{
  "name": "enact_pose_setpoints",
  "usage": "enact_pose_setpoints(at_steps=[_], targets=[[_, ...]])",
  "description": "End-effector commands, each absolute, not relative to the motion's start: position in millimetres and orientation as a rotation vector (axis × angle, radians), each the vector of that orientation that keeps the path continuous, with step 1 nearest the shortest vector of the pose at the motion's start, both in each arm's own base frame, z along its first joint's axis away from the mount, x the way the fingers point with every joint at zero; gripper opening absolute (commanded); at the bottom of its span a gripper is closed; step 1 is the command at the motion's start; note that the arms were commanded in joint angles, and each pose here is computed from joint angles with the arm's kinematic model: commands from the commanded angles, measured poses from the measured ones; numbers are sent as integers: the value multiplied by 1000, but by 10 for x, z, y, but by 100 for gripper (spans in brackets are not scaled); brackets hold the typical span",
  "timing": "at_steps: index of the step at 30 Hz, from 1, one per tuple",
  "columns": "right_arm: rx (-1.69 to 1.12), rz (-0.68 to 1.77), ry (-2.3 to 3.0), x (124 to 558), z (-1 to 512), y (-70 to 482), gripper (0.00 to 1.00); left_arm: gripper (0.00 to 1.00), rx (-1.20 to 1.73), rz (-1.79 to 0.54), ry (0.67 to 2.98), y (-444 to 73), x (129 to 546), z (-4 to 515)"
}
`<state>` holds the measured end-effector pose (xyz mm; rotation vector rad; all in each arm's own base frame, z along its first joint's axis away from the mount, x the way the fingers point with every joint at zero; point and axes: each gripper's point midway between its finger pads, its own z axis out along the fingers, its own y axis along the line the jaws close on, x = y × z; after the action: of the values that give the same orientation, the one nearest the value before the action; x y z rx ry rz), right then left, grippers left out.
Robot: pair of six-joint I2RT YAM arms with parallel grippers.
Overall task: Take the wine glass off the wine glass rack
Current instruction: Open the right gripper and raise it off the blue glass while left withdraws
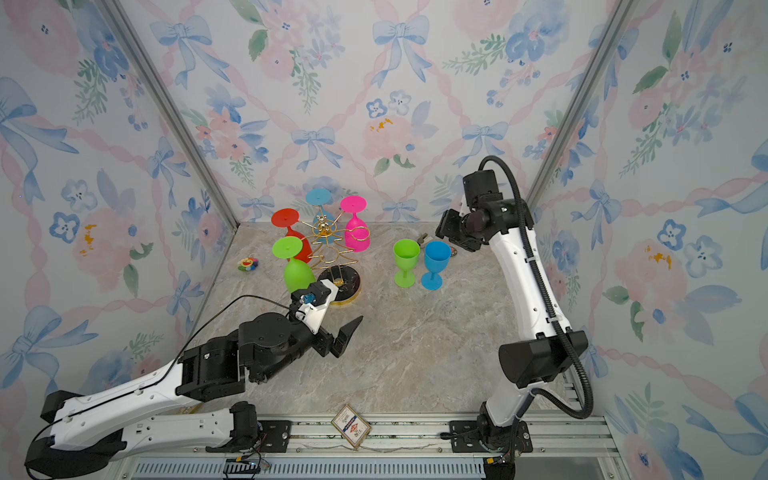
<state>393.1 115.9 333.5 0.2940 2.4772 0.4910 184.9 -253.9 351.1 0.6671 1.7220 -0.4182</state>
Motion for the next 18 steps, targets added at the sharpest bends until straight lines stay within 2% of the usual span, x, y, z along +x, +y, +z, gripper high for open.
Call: enact_pose_setpoints(at_steps=[1,5,12,18], targets=[[99,644,2338,3769,3643,1435,71,98,625,-497,1715,-2499,1813,3669],[13,689,2290,3548,3706,1530,75,98,570,-540,1710,-2451,1837,3803],[-147,905,2199,3264,3781,1852,76,97,440,-589,1728,-2343,1996,3962],[-275,954,2116,3047,3804,1964,76,94,328,-667,1753,-2231,2223,4115]])
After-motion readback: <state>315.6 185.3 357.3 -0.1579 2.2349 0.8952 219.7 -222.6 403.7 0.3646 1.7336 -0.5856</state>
